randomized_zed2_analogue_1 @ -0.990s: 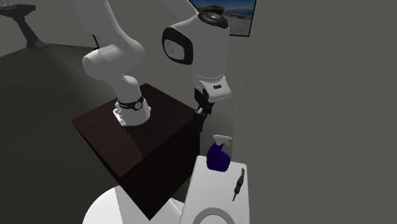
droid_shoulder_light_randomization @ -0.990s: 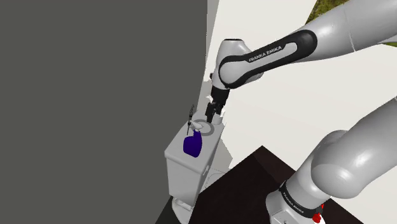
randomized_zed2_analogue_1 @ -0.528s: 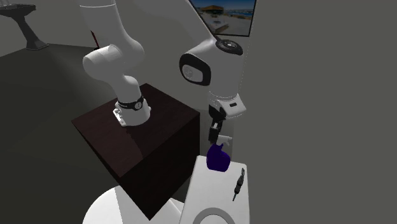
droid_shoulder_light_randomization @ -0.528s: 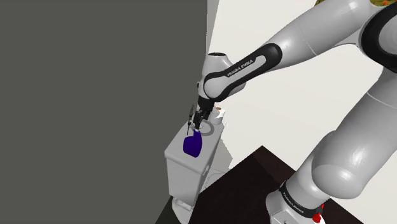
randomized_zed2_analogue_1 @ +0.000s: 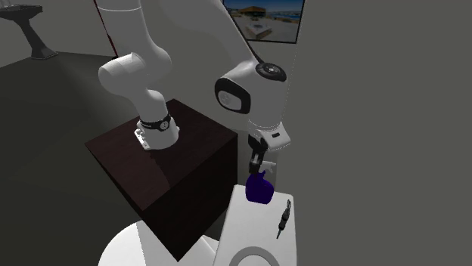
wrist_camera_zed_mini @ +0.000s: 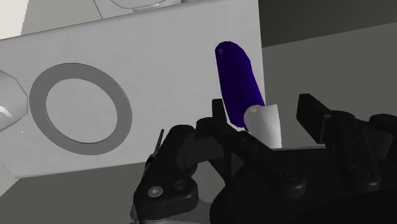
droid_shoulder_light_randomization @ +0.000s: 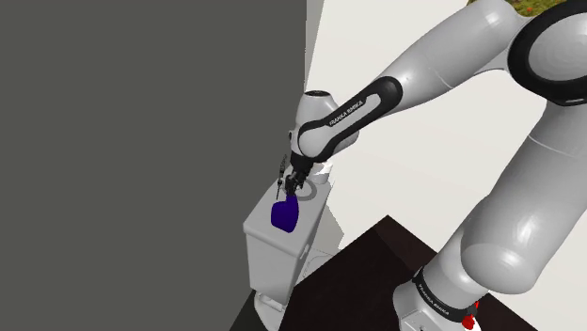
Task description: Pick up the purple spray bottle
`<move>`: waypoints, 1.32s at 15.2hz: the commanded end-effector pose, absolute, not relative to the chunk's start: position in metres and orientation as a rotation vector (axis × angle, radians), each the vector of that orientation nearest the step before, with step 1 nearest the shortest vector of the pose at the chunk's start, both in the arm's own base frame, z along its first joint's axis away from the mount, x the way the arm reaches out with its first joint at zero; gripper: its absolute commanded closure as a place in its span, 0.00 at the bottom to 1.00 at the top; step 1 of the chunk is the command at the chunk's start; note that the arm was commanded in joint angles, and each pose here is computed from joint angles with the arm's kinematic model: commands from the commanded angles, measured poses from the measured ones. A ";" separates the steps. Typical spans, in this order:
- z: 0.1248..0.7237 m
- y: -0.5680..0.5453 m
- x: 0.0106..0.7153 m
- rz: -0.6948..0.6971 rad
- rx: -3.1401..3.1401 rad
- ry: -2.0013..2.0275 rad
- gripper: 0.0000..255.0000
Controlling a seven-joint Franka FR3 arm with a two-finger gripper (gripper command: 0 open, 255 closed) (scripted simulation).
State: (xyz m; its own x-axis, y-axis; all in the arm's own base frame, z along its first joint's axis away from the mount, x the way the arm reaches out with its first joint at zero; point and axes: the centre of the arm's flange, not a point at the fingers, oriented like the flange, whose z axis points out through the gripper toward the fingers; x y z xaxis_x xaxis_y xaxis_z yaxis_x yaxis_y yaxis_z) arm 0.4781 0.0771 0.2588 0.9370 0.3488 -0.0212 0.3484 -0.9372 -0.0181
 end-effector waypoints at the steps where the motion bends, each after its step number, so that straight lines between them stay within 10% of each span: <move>1: 0.257 0.077 0.478 0.037 -3.078 -0.554 1.00; 20: 0.316 0.077 0.478 0.037 -3.078 -0.554 1.00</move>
